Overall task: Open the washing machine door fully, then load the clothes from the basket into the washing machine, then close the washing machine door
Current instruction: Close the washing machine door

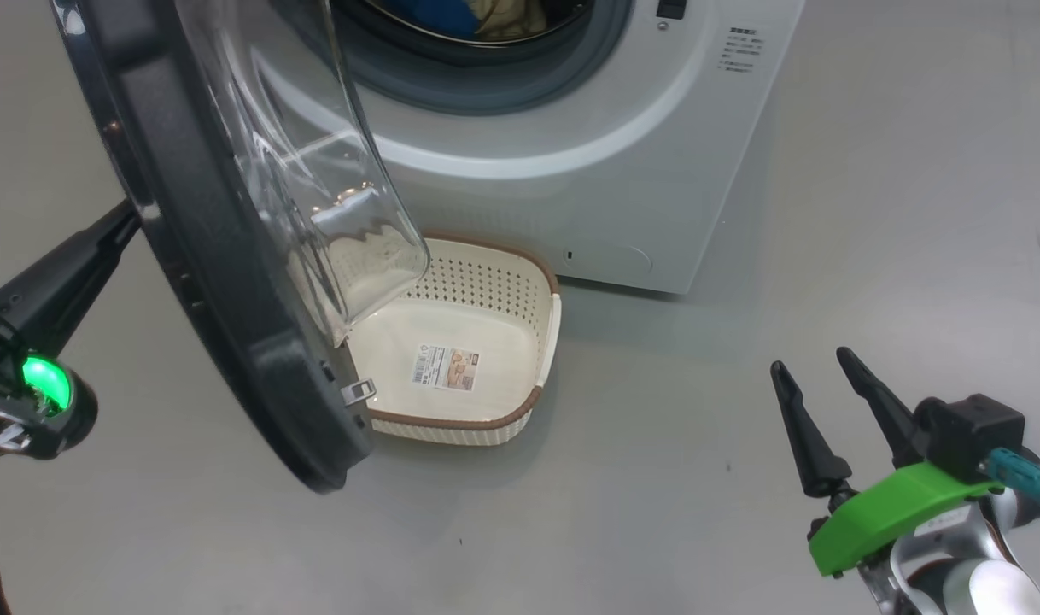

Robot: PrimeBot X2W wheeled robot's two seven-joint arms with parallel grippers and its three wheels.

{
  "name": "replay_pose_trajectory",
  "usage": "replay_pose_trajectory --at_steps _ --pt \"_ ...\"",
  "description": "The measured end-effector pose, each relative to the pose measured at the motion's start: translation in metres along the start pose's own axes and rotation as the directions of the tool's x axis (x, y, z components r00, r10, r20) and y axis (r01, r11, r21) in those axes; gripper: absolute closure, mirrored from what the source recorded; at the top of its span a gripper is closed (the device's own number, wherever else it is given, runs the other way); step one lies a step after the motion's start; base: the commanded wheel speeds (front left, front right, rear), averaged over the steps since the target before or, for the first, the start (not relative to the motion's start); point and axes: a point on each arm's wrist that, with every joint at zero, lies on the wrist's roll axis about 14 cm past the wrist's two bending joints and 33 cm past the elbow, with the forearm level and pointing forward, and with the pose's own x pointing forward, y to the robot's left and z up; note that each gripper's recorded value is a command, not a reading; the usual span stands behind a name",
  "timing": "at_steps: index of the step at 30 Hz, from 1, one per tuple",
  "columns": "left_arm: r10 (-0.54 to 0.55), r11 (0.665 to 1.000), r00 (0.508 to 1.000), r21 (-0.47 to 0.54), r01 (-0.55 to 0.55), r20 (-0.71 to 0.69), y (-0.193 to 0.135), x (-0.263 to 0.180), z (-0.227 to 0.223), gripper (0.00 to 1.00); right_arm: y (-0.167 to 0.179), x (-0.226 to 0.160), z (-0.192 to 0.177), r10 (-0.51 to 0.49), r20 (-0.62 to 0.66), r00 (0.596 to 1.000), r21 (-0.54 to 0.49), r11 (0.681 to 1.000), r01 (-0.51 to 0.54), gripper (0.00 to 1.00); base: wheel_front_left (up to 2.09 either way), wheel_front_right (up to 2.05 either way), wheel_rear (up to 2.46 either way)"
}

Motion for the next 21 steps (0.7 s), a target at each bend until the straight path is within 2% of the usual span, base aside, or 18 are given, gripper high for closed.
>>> replay_pose_trajectory --at_steps 12,21 --pt "-0.061 0.997 0.992 -0.047 0.057 -0.107 0.0 0.061 -0.029 1.0 -0.028 -0.019 0.003 -0.11 0.028 0.993 0.023 0.994 0.11 0.0 0.0 0.0 0.0" --pt "-0.082 0.994 0.983 -0.091 0.068 -0.164 0.012 0.112 -0.048 1.0 -0.056 -0.033 0.003 -0.207 0.047 0.977 0.036 0.978 0.205 0.0 0.0 0.0 0.0"
